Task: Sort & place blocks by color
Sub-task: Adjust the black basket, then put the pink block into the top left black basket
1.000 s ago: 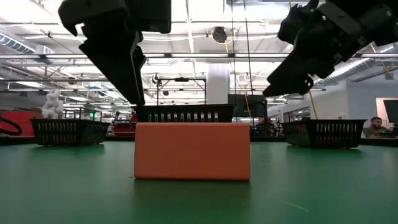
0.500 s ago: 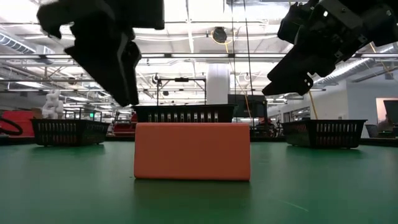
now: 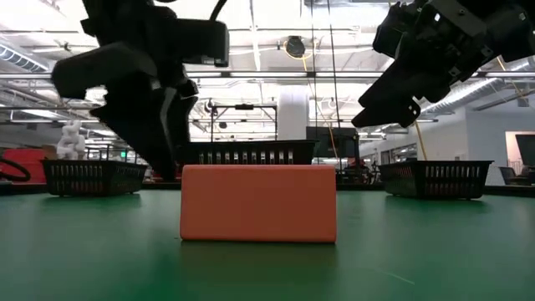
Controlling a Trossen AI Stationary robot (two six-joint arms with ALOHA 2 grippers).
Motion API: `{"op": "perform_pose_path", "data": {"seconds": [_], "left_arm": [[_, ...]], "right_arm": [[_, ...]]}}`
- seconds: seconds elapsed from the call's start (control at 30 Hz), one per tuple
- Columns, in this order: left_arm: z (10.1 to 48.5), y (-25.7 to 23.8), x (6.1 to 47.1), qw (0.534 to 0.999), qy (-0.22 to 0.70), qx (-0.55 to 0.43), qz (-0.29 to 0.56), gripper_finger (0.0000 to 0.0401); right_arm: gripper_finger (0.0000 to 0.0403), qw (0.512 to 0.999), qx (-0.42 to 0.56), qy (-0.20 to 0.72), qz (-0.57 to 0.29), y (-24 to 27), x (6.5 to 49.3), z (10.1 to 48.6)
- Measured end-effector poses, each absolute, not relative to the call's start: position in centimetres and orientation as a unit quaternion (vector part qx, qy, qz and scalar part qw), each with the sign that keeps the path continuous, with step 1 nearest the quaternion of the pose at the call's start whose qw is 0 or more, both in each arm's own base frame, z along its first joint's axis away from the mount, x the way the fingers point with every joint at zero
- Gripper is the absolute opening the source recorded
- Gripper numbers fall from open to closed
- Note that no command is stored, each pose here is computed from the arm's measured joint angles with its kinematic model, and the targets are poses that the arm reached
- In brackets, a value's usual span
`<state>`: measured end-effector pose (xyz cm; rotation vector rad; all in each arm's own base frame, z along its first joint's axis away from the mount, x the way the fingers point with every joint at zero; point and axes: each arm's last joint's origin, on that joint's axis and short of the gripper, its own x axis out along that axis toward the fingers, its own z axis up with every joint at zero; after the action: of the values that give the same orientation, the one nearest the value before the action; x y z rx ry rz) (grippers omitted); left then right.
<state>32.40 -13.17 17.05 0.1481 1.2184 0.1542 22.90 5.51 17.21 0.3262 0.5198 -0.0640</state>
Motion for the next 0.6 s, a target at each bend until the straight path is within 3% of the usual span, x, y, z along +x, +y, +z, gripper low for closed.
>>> {"op": "perform_pose_path", "data": {"seconds": [0.4, 0.6], "left_arm": [[17.5, -14.1, 33.1, 0.843, 0.533, 0.026, 0.060, 0.0276], [17.3, -14.7, 32.4, 0.833, 0.549, 0.031, 0.060, 0.0276]], "right_arm": [[0.0238, 0.953, 0.160, 0.256, -0.031, 5.5, 22.9, 17.2], [0.0238, 0.953, 0.160, 0.256, -0.031, 5.5, 22.9, 17.2]]}}
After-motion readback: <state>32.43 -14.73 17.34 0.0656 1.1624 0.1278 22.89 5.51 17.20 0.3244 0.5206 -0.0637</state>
